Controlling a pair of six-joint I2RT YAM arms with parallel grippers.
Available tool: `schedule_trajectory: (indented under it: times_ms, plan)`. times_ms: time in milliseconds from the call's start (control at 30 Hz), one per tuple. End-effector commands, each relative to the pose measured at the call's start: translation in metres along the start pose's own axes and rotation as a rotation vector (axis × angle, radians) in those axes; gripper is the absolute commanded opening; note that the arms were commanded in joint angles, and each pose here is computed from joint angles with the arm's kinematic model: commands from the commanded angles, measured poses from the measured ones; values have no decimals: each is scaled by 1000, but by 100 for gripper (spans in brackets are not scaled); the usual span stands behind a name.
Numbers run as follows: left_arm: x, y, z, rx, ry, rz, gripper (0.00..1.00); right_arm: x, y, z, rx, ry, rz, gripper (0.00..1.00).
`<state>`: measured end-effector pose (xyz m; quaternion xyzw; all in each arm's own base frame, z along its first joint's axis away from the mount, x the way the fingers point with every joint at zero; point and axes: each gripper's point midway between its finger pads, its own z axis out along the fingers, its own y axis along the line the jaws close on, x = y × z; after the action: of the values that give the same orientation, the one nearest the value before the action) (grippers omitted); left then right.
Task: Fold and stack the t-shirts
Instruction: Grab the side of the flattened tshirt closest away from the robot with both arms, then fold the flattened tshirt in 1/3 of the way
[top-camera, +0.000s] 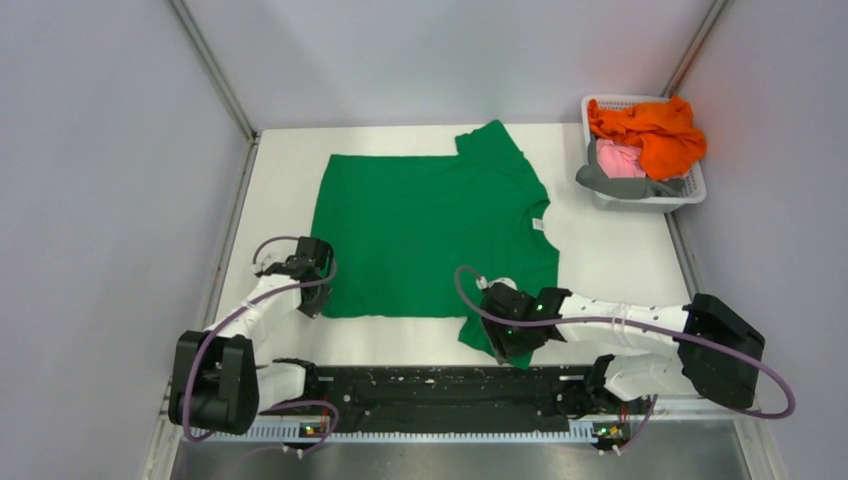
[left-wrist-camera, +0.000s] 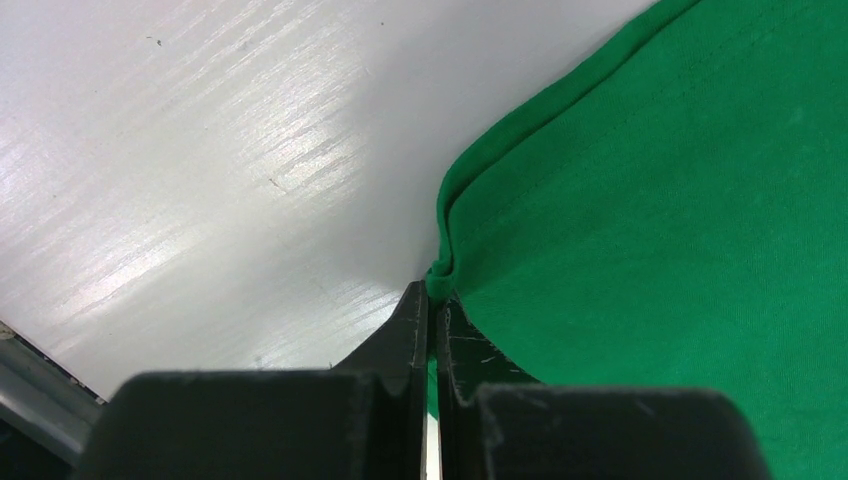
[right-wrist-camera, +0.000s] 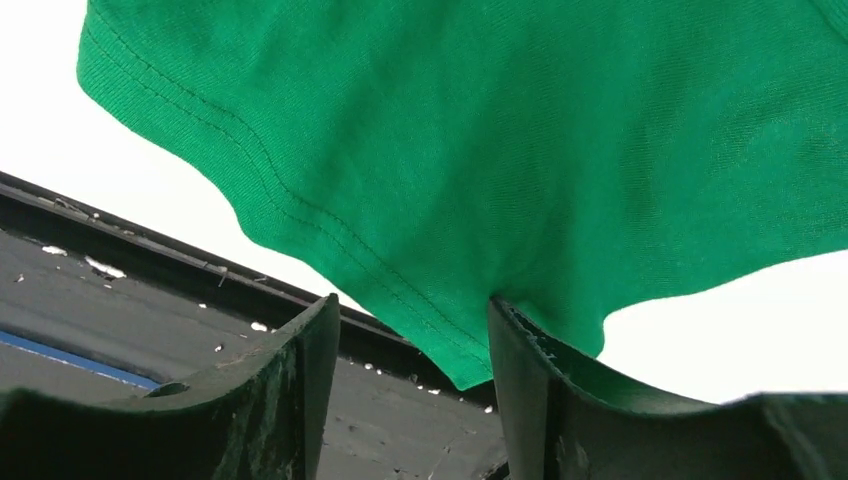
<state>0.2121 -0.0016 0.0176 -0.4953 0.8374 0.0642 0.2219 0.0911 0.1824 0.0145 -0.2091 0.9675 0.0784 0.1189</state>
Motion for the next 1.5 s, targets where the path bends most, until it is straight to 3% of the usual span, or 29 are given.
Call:
schedule_trajectory:
  times_ms: [0, 67, 167, 233, 467, 633, 1067, 1467]
  plan:
    - [7, 11, 0, -21, 22, 16, 0, 1, 0, 14, 28, 11, 16, 53]
    - [8, 14, -1, -21, 22, 14, 0, 8, -10, 15, 79, 36, 39, 41]
    - [10, 25, -3, -43, 22, 6, 0, 19, -29, 9, 171, 52, 74, 11]
    - [11, 28, -7, -28, 20, 10, 0, 22, -22, 3, 128, 45, 63, 0]
    - [14, 33, -24, 39, 43, 45, 0, 1, 7, -34, -52, -86, 44, 0]
    - [7, 7, -38, 170, 39, 53, 0, -33, 21, -48, -117, -203, 29, 0]
    - [-24, -57, -51, 223, 27, 85, 0, -167, -45, -100, 76, -602, 239, 0]
    - [-65, -89, -47, 184, -5, 55, 0, -240, -99, -128, 150, -726, 310, 0]
